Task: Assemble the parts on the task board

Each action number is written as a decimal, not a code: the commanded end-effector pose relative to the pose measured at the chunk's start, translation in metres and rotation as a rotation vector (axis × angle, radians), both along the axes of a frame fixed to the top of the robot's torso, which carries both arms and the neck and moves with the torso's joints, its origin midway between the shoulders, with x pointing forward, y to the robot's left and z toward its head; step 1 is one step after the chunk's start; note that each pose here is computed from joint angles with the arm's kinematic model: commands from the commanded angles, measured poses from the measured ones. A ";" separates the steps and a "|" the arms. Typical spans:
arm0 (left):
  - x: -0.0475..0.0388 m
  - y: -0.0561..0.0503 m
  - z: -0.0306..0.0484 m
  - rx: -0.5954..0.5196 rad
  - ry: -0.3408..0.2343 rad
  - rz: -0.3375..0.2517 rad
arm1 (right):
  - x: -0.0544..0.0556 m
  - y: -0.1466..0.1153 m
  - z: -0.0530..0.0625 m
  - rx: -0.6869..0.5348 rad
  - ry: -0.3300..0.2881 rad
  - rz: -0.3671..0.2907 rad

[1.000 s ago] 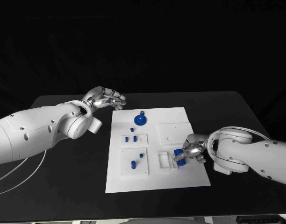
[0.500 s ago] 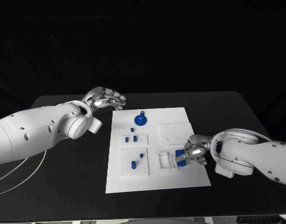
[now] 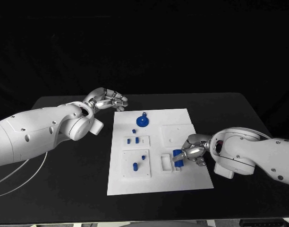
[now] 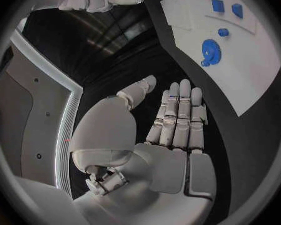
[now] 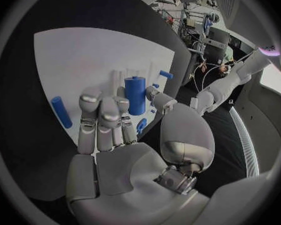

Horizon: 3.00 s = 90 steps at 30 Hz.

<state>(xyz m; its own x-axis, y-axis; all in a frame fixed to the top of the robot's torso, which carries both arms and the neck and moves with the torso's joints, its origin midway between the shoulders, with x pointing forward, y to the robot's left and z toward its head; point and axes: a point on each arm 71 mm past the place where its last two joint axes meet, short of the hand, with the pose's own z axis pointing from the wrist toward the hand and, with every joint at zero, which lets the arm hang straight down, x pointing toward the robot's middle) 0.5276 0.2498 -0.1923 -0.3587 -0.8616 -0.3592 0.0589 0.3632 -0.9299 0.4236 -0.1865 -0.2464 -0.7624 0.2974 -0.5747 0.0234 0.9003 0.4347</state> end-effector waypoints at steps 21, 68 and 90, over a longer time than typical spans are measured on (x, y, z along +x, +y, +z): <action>-0.0008 -0.001 0.0004 -0.010 0.004 -0.015 | 0.002 0.024 -0.007 -0.044 0.050 0.063; -0.0007 0.002 0.0003 -0.007 0.004 -0.008 | -0.005 0.018 -0.007 -0.002 0.026 0.140; -0.0007 0.001 0.0001 -0.007 0.007 -0.011 | 0.003 0.021 -0.010 -0.049 0.003 0.091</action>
<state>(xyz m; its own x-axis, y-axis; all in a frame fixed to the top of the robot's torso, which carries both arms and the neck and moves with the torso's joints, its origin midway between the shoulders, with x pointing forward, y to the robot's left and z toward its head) 0.5273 0.2531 -0.1926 -0.3571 -0.8621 -0.3595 0.0535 0.3654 -0.9293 0.4243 -0.1625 -0.2557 -0.7999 0.1943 -0.5677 -0.0718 0.9083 0.4120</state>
